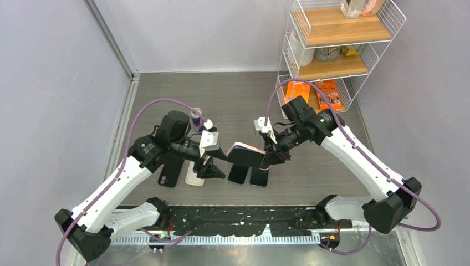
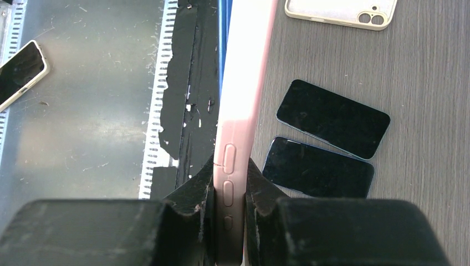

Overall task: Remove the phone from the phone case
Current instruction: Remove the phone case from the phone.

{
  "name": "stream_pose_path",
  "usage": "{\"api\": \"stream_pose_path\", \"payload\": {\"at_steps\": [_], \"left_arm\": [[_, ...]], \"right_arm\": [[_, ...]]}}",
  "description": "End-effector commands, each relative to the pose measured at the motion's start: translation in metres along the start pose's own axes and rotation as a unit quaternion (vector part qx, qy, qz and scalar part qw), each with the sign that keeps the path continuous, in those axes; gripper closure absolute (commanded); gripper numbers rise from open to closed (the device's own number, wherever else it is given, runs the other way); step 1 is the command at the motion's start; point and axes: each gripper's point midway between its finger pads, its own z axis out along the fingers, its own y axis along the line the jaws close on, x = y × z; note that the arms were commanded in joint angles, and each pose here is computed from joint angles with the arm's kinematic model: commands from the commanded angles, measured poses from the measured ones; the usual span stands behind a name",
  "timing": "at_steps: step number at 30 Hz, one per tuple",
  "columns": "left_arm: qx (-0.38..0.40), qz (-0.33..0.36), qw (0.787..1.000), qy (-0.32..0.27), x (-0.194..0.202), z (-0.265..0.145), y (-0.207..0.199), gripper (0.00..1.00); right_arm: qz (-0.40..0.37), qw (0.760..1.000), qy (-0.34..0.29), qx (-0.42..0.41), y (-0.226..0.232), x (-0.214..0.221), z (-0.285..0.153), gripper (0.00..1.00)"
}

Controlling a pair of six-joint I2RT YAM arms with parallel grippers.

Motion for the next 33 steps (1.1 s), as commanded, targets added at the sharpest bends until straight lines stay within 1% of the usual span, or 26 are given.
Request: {"api": "stream_pose_path", "payload": {"at_steps": [1,13,19,27,33], "left_arm": [[0.018,0.02,0.999,-0.025,-0.014,-0.002,-0.007,0.38],[0.036,0.022,0.998,-0.037,-0.021,-0.002,-0.013,0.38],[0.027,0.029,0.998,-0.048,-0.028,0.0,-0.007,0.38],[0.006,0.047,0.996,-0.074,-0.044,0.006,0.012,0.39],[0.02,0.044,0.994,-0.096,-0.051,0.013,0.013,0.41]], "right_arm": [[-0.029,0.999,-0.036,-0.001,0.0,-0.021,-0.004,0.95],[-0.022,0.999,-0.029,0.017,-0.009,-0.016,-0.001,0.95],[-0.018,0.999,-0.028,0.017,-0.01,-0.014,0.001,0.95],[-0.013,0.999,-0.031,0.008,-0.009,-0.015,0.003,0.95],[-0.01,0.999,-0.029,0.01,-0.011,-0.012,0.004,0.95]]}}
